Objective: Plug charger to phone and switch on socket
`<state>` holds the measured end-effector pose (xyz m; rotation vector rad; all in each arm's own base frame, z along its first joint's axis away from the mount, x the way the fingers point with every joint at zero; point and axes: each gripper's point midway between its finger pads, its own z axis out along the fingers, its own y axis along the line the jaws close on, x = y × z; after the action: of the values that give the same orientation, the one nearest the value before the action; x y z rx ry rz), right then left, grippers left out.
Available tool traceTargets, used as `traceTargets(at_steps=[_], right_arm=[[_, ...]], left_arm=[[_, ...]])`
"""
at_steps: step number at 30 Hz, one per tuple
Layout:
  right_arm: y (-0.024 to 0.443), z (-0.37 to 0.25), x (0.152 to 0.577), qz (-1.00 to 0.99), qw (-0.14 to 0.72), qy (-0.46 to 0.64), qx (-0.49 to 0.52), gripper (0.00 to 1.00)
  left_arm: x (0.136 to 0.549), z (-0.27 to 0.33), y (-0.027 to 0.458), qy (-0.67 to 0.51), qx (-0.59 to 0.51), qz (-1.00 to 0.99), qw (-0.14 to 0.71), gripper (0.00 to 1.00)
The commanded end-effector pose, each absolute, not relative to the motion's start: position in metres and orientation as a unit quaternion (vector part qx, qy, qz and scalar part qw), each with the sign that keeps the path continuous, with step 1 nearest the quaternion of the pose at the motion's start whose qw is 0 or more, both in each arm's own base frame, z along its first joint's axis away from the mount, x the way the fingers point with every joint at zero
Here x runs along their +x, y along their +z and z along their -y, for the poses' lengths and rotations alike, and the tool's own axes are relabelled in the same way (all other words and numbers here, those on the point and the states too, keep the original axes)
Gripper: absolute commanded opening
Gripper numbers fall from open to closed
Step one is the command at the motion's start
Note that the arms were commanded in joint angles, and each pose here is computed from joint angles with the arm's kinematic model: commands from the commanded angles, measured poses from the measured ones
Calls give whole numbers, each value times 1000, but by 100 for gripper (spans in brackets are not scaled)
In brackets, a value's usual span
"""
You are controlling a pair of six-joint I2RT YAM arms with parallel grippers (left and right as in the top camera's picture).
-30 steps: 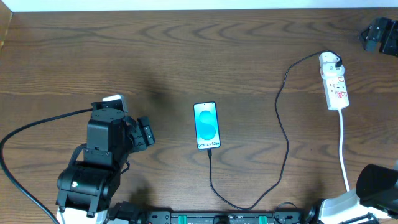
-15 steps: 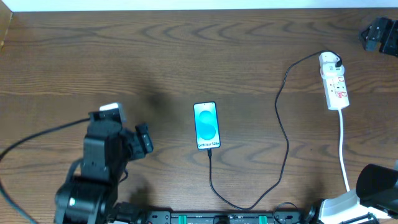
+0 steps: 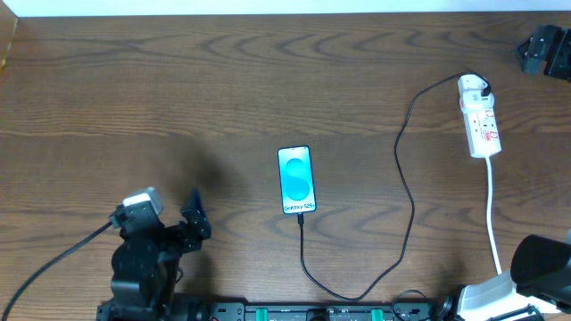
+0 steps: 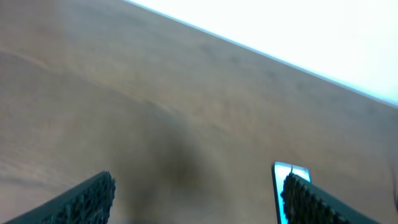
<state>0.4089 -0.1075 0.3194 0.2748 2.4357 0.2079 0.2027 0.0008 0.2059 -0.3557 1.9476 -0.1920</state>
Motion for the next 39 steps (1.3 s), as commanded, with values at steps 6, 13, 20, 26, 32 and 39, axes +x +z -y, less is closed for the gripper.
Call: traceTargets(at_steps=[6,13,20,26,32,39], right_arm=[[321,107,410,-932,336,84,110,99],[321,107,410,-932,336,84,110,99],[321,107,410,-932,336,84,110,99],[321,107,410,-932,336,84,110,99],[321,107,410,-932,336,84,110,99],[321,107,410,-932,336,84,110,99]], left_arm=[[216,-15,205,-81,-167,-750,635,86],[236,-10,209,-104,-145,-691,700,86],[242,-4,214,-72,-79,-657,747,86],[244,15,209,0,57,-653,755,86],[246,15,160,7,70,-724,686,86],[244,10,138,-2,42,-756,653,86]])
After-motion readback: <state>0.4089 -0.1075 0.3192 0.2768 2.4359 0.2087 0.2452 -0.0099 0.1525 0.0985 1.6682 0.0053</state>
